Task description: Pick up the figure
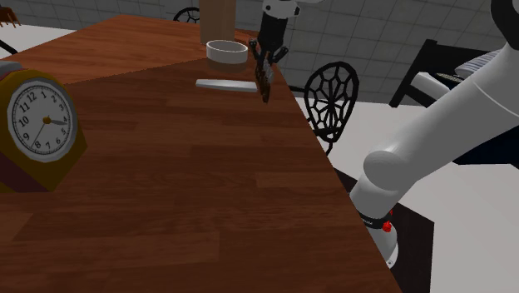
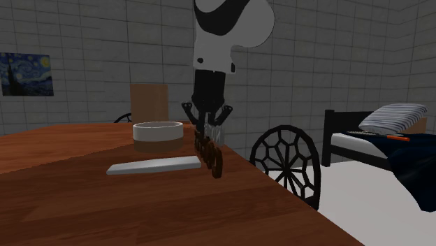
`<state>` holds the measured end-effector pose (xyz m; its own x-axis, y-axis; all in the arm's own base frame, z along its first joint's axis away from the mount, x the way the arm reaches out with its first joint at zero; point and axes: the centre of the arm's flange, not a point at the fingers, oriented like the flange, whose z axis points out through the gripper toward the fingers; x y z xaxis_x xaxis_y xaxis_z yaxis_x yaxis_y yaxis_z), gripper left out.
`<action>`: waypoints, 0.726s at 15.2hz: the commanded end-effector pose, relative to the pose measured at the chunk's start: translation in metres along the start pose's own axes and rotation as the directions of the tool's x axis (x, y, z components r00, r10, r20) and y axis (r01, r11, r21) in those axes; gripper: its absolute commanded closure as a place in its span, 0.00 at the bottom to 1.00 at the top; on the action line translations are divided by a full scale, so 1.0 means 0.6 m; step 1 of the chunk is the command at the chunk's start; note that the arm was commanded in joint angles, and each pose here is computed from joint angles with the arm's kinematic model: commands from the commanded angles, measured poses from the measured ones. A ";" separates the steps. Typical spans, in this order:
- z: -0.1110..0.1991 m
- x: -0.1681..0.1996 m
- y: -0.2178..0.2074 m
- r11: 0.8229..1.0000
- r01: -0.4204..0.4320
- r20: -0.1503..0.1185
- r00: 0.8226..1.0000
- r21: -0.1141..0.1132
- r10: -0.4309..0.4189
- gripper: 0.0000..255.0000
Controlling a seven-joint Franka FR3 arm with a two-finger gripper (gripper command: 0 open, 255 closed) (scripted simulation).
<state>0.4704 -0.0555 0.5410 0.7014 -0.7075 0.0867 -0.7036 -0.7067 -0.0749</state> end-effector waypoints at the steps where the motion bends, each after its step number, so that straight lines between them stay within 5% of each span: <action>1: -0.017 0.002 -0.002 1.000 0.000 0.000 1.000 0.000 0.000 1.00; 11: -0.104 0.009 -0.008 1.000 0.000 0.000 1.000 0.000 0.000 1.00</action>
<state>0.4712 -0.0551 0.5988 0.7014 -0.7075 0.0869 -0.7035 -0.7067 -0.0752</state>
